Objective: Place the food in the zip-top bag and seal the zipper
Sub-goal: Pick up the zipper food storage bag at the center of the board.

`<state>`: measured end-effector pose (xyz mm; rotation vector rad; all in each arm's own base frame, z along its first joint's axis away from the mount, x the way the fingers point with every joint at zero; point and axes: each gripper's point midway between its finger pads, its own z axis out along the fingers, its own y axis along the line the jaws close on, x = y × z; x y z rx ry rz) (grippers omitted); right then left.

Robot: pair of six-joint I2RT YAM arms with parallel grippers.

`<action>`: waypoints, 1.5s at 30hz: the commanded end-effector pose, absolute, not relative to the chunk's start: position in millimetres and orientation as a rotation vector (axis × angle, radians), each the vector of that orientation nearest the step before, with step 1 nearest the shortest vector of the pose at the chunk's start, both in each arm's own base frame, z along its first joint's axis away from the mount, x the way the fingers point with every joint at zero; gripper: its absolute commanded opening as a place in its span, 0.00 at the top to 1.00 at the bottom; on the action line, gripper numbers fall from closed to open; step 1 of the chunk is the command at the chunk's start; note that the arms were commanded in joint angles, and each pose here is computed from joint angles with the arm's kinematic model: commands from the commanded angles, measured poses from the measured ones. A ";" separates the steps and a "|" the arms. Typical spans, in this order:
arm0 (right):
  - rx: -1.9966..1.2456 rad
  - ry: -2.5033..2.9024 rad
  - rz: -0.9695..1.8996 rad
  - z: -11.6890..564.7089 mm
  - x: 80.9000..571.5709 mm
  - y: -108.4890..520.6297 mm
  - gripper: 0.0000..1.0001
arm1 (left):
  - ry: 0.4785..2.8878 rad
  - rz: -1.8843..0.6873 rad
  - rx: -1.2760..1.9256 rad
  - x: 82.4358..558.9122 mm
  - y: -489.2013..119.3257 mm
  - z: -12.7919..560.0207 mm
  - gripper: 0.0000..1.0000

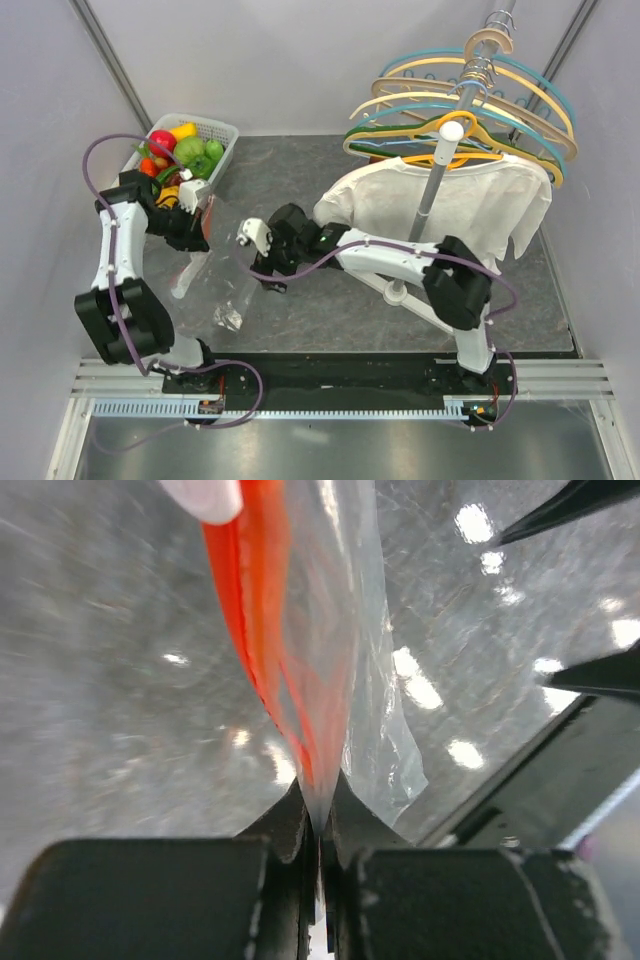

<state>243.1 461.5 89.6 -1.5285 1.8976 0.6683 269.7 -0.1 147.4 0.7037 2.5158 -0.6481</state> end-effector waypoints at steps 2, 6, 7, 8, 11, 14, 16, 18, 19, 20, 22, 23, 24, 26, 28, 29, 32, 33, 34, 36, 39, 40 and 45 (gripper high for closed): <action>-1.331 1.570 1.029 252.5 223.1 486.0 0.03 | 2.282 -0.423 1.031 255.9 2.1 188.5 0.98; -1.241 1.530 1.098 290.0 220.0 486.1 0.02 | 2.161 -0.351 1.117 246.8 -5.5 201.3 0.97; -1.233 1.526 1.099 292.8 220.0 486.6 0.02 | 2.121 -0.345 1.127 241.7 -10.4 205.0 0.97; -1.227 1.527 1.097 294.1 221.0 487.1 0.02 | 2.081 -0.342 1.156 238.8 -14.2 207.0 0.97; -1.214 1.528 1.087 295.9 224.3 487.3 0.02 | 1.923 -0.296 1.235 226.2 -28.5 215.7 0.93; -1.235 1.505 1.141 302.1 214.3 488.3 0.03 | 1.807 -0.177 1.234 226.1 -33.4 230.1 0.92; -1.236 1.505 1.182 304.5 208.5 488.7 0.04 | 1.757 -0.159 1.257 222.3 -38.3 234.8 0.90; -1.240 1.498 1.192 303.3 208.0 489.7 0.05 | 1.708 -0.128 1.274 217.9 -41.8 241.7 0.89; -1.247 1.499 1.203 302.3 206.1 490.8 0.08 | 1.688 -0.124 1.290 216.0 -44.0 241.5 0.87; -1.252 1.494 1.216 303.4 204.4 491.8 0.11 | 1.669 -0.112 1.298 213.3 -45.5 243.2 0.86; -1.263 1.480 1.242 307.0 201.3 493.0 0.19 | 1.653 -0.110 1.320 210.4 -48.3 240.1 0.84; -1.267 1.477 1.247 307.3 199.0 494.3 0.22 | 1.655 -0.111 1.328 209.6 -48.7 237.5 0.84; -1.269 1.472 1.247 308.6 197.4 495.4 0.26 | 1.644 -0.106 1.342 207.5 -51.0 238.1 0.83; -1.258 1.464 1.236 311.2 199.8 496.8 0.28 | 1.645 -0.119 1.355 204.8 -53.9 235.0 0.83; -1.258 1.453 1.238 315.3 199.3 500.2 0.41 | 1.651 -0.140 1.364 201.8 -58.0 234.0 0.83; -1.264 1.448 1.246 316.4 197.7 501.2 0.50 | 1.654 -0.150 1.366 201.2 -59.4 233.9 0.83; -1.286 1.438 1.211 317.3 198.1 499.1 0.92 | 1.687 -0.185 1.336 200.3 -62.1 237.9 0.80; -1.280 1.441 1.200 319.7 197.9 495.5 1.00 | 1.702 -0.202 1.305 199.4 -63.4 244.9 0.73; -1.295 1.429 1.169 317.9 199.2 492.3 1.00 | 1.735 -0.232 1.281 197.6 -64.1 246.0 0.51; -1.310 1.417 1.123 316.1 197.7 481.3 1.00 | 1.784 -0.252 1.212 196.1 -63.3 264.1 0.29; -1.346 1.404 1.078 308.1 191.0 463.9 1.00 | 1.857 -0.429 1.237 174.8 -74.5 285.2 0.01; -1.357 1.400 1.064 304.7 189.5 459.4 1.00 | 1.948 -0.524 1.167 173.2 -76.6 285.7 0.00; -1.429 1.336 0.978 286.8 179.7 434.6 1.00 | 1.878 -0.519 1.121 169.2 -86.3 319.9 0.00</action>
